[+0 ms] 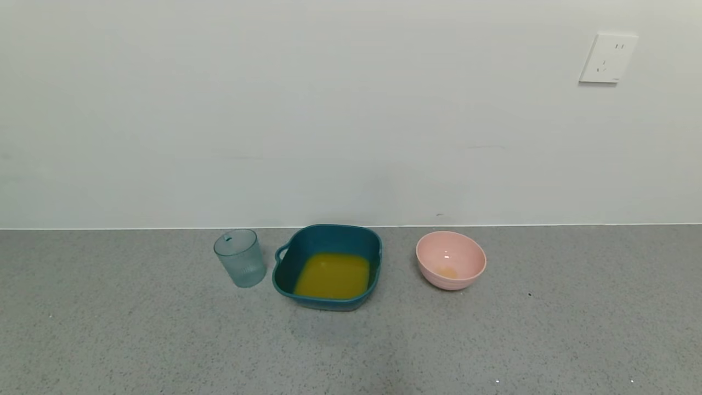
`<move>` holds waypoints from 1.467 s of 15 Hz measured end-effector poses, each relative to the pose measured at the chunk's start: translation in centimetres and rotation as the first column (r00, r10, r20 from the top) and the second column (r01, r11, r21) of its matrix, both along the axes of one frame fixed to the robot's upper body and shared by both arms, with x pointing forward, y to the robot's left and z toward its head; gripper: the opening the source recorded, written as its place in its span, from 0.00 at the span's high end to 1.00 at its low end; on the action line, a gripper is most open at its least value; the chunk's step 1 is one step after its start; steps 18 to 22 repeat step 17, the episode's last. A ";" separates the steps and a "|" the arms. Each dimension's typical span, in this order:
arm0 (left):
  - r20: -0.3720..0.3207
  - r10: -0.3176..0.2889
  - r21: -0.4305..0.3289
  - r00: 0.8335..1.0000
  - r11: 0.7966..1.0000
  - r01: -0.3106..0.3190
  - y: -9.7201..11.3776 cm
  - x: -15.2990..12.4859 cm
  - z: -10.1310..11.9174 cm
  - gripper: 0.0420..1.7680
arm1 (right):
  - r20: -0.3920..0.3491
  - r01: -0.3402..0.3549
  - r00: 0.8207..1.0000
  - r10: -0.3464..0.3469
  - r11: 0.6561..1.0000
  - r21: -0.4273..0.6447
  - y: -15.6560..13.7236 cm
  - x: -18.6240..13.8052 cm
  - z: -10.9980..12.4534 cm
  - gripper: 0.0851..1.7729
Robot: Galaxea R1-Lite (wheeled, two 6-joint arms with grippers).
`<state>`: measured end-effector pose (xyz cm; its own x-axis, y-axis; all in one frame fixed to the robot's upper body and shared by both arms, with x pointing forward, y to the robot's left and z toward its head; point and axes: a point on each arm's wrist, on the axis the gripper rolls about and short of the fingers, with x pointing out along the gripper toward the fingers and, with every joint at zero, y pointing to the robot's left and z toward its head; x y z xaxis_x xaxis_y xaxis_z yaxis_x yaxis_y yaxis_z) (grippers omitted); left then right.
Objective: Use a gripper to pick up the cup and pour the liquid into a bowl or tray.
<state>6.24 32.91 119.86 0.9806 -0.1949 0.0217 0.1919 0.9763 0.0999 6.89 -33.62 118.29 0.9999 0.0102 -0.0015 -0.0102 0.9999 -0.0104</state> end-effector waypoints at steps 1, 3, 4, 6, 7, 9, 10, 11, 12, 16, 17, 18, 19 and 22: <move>-0.004 0.005 0.008 1.000 1.000 -0.005 0.0 0.0 -0.2 0.03 | 0.000 0.000 1.000 0.000 1.000 0.000 0.0 0.0 0.0 0.04; -0.007 0.053 0.026 0.999 0.998 -0.053 0.1 0.1 -0.4 0.03 | 0.000 0.000 1.000 0.000 1.000 0.000 0.0 0.0 0.0 0.04; -0.009 0.105 0.040 0.994 0.994 -0.105 0.2 0.2 -0.5 0.03 | 0.000 0.000 1.000 0.000 1.000 0.000 0.0 0.0 0.0 0.04; -0.012 0.155 0.059 0.988 0.986 -0.154 0.3 0.4 -1.1 0.03 | 0.000 0.000 1.000 0.000 1.000 0.000 0.0 0.0 0.0 0.04; -0.016 0.159 0.038 0.987 0.987 -0.159 0.4 0.5 -1.3 0.03 | 0.000 0.000 1.000 0.000 1.000 0.000 0.0 0.0 0.0 0.04; -0.038 0.164 -0.015 0.986 0.986 -0.164 0.4 0.5 -1.5 0.03 | 0.000 0.000 1.000 0.000 1.000 0.000 0.0 0.0 0.0 0.04; -0.035 0.165 -0.020 0.986 0.986 -0.166 0.4 0.6 -1.5 0.03 | 0.000 0.000 1.000 0.000 1.000 0.000 0.0 0.0 0.0 0.04; -0.033 0.165 -0.019 0.986 0.986 -0.166 0.4 0.6 -1.5 0.03 | 0.000 0.000 1.000 0.000 1.000 0.000 0.0 0.0 0.0 0.04; -0.035 0.166 -0.024 0.986 0.986 -0.166 0.4 0.6 -1.5 0.03 | 0.000 0.000 1.000 0.000 1.000 0.000 0.0 0.0 0.0 0.04; -0.019 0.166 -0.023 0.986 0.986 -0.166 0.4 0.6 -1.5 0.03 | 0.000 0.000 1.000 0.000 1.000 -0.001 0.0 0.0 0.0 0.04; -0.019 0.165 -0.021 0.986 0.986 -0.165 0.4 0.6 -1.5 0.03 | 0.000 0.000 1.000 0.000 1.000 -0.001 0.0 0.0 0.0 0.04; -0.019 0.165 -0.021 0.986 0.986 -0.165 0.4 0.6 -1.5 0.03 | 0.000 0.000 1.000 0.000 1.000 -0.001 0.0 0.0 0.0 0.04; -0.019 0.165 -0.021 0.986 0.986 -0.165 0.4 0.6 -1.5 0.03 | 0.000 0.000 1.000 0.000 1.000 -0.001 0.0 0.0 0.0 0.04; -0.019 0.165 -0.021 0.986 0.986 -0.165 0.4 0.6 -1.5 0.03 | 0.000 0.000 1.000 0.000 1.000 -0.001 0.0 0.0 0.0 0.04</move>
